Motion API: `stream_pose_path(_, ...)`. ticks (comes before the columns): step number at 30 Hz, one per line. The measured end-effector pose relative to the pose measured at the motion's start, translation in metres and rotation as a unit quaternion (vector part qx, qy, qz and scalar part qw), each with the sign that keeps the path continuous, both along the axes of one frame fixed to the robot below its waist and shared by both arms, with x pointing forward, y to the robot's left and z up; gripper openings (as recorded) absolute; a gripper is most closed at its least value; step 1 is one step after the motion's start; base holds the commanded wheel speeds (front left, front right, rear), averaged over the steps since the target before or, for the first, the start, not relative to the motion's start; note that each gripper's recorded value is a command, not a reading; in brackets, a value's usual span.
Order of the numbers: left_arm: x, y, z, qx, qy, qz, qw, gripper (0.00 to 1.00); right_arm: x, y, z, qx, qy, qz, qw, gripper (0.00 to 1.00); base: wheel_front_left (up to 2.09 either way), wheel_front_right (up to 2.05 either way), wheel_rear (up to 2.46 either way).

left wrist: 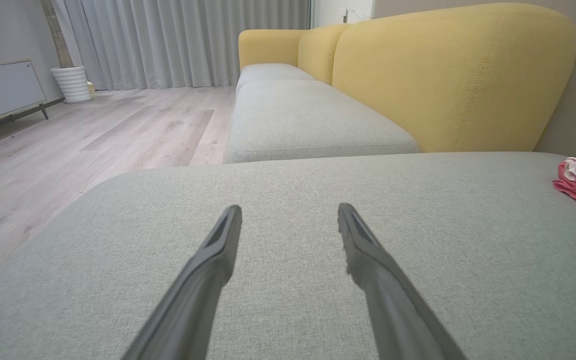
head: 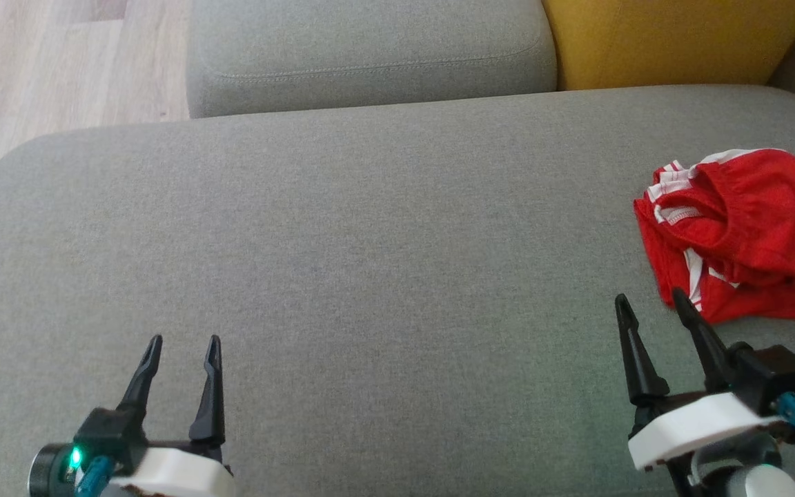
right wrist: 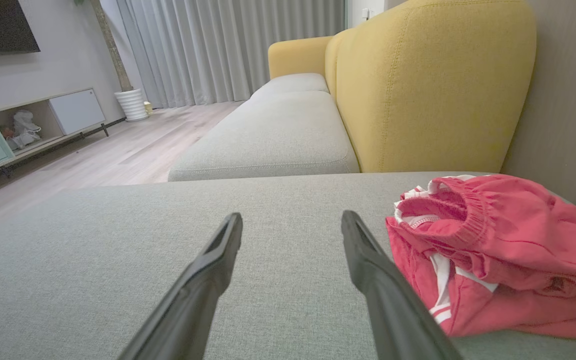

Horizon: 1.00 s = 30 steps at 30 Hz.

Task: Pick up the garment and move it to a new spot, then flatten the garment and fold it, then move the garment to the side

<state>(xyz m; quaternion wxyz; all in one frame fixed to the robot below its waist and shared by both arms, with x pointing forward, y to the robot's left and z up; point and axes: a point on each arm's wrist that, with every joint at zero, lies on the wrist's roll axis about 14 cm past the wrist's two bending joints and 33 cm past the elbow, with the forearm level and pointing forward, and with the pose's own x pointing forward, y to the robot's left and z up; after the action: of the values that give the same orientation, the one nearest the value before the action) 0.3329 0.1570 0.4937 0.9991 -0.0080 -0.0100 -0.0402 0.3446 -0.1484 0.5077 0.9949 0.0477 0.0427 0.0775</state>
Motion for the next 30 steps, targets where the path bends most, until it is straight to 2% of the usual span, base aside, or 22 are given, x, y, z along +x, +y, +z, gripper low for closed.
stream_pose_path(13,0.001,0.000,-0.002,-0.005,0.004,0.000,1.000,1.00,0.001,0.001,-0.002,0.004,0.004,0.001,1.000,1.00,0.00,0.00,0.00)
stream_pose_path(14,0.001,-0.001,-0.002,-0.005,0.004,-0.001,1.000,0.00,0.001,0.001,-0.002,0.005,0.004,0.001,1.000,0.00,0.00,0.00,0.00)
stream_pose_path(20,-0.011,-0.003,-0.033,-0.012,0.055,0.004,0.998,0.00,-0.010,0.001,-0.036,0.008,0.058,0.000,0.998,0.00,0.00,0.00,0.00)
stream_pose_path(30,-0.013,0.001,-0.043,-0.070,0.085,0.018,0.994,0.00,-0.011,0.001,-0.040,0.070,0.070,-0.008,0.995,0.00,0.00,0.00,0.00)
